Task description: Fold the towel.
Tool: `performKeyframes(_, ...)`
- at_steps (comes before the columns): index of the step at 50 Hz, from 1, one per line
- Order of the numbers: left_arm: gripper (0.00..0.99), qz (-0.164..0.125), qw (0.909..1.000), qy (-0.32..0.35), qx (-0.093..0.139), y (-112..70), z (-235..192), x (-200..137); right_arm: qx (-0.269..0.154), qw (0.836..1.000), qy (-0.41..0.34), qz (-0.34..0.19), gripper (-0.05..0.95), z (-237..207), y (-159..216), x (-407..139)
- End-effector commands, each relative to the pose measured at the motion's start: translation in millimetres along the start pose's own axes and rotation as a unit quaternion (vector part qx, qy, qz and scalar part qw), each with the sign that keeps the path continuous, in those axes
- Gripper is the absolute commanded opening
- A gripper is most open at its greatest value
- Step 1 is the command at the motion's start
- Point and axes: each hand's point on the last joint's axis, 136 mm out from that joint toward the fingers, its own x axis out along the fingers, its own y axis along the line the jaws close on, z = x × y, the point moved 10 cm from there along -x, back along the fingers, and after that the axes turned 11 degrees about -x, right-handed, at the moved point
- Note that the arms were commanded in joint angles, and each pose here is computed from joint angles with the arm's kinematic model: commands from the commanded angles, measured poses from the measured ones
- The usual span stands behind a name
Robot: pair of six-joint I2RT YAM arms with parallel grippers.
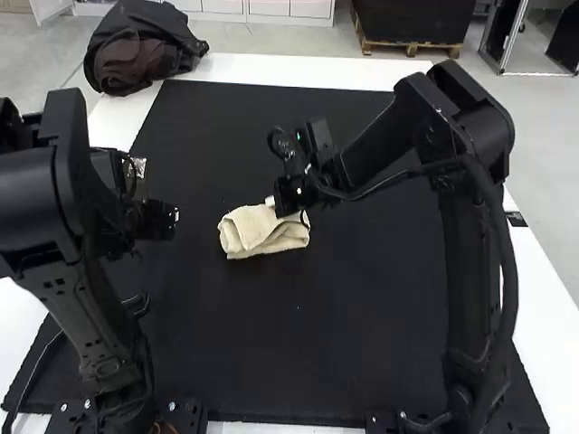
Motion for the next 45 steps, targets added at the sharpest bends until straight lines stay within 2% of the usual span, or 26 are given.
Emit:
performKeyframes(1,0.966,-0.009,0.9999,-0.013,0.001,-2.8,5.7,-1.5,-0.007,1.0,0.009,0.009,-0.02,-11.6,4.3,6.7)
performKeyframes(17,0.966,-0.011,0.9998,-0.017,0.0,-3.0,7.0,-1.6,-0.013,0.999,0.041,0.018,-0.02,-60.9,9.4,25.8)
performKeyframes(23,0.966,-0.011,0.9998,-0.017,-0.002,-3.2,7.0,-1.6,-0.01,0.999,0.036,0.019,-0.02,-61.6,10.4,27.6)
performKeyframes(27,0.966,-0.012,0.9997,-0.019,-0.003,-3.3,7.5,-1.8,-0.005,1.0,0.018,0.017,-0.02,-47.5,8.1,23.2)
performKeyframes(37,0.966,-0.014,0.9993,-0.034,-0.01,-2.7,16.7,-1.4,-0.002,0.999,-0.051,-0.011,-0.02,18.9,-17.2,-20.1)
performKeyframes(45,0.966,-0.015,0.9984,-0.05,-0.022,-2.1,42.1,-1.1,-0.005,0.994,-0.107,-0.033,-0.02,70.5,-33.3,-68.7)
